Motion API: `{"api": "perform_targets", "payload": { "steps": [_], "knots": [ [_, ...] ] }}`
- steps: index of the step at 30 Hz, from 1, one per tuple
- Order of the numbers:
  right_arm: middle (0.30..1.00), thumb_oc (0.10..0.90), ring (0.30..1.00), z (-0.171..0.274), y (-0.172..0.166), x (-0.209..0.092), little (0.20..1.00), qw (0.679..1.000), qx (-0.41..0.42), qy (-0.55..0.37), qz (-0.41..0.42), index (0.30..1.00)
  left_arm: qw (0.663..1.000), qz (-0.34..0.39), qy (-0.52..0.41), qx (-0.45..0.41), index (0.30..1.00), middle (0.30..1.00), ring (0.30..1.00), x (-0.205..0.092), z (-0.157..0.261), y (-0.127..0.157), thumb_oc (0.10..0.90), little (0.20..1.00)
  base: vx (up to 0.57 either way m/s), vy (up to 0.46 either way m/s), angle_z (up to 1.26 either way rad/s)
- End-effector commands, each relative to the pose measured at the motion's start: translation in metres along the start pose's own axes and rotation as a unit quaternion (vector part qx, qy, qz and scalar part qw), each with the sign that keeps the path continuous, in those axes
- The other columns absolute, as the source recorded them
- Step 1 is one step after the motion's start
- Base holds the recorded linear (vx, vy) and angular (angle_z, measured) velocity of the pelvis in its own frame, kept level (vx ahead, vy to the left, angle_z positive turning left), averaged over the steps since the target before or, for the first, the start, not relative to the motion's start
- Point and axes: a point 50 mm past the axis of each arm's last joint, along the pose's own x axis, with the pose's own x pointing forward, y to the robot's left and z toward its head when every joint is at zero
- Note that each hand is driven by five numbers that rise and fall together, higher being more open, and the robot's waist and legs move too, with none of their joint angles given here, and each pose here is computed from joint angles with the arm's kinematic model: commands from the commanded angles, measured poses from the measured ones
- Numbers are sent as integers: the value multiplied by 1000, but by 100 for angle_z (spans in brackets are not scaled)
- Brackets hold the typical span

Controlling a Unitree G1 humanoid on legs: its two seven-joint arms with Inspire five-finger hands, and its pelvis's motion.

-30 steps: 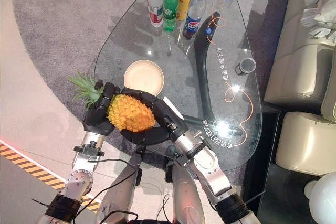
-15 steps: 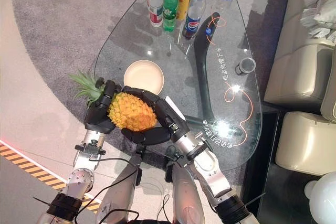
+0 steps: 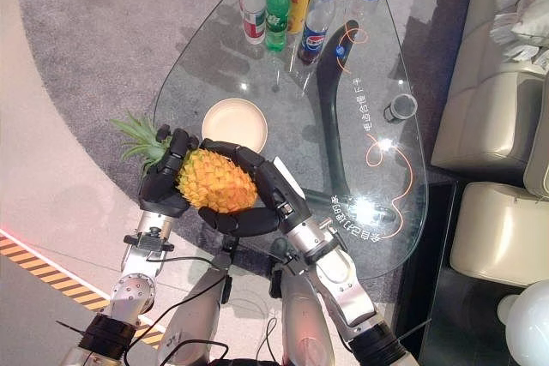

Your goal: Pick up the fruit to the plate

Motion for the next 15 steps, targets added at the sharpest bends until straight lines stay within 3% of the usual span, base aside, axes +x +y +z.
{"api": "perform_targets", "payload": {
  "steps": [1, 15],
  "knots": [
    [900, 800, 900, 72, -64, -5, 900, 922, 41, -250, -292, 900, 980, -95, -170, -41, 300, 300, 300, 0, 43, -38, 100, 200, 0, 0, 0],
    [900, 800, 900, 77, -67, -15, 900, 891, 67, -293, -341, 900, 979, -93, -177, -39, 300, 300, 300, 0, 45, -38, 100, 200, 0, 0, 0]
  ]
}}
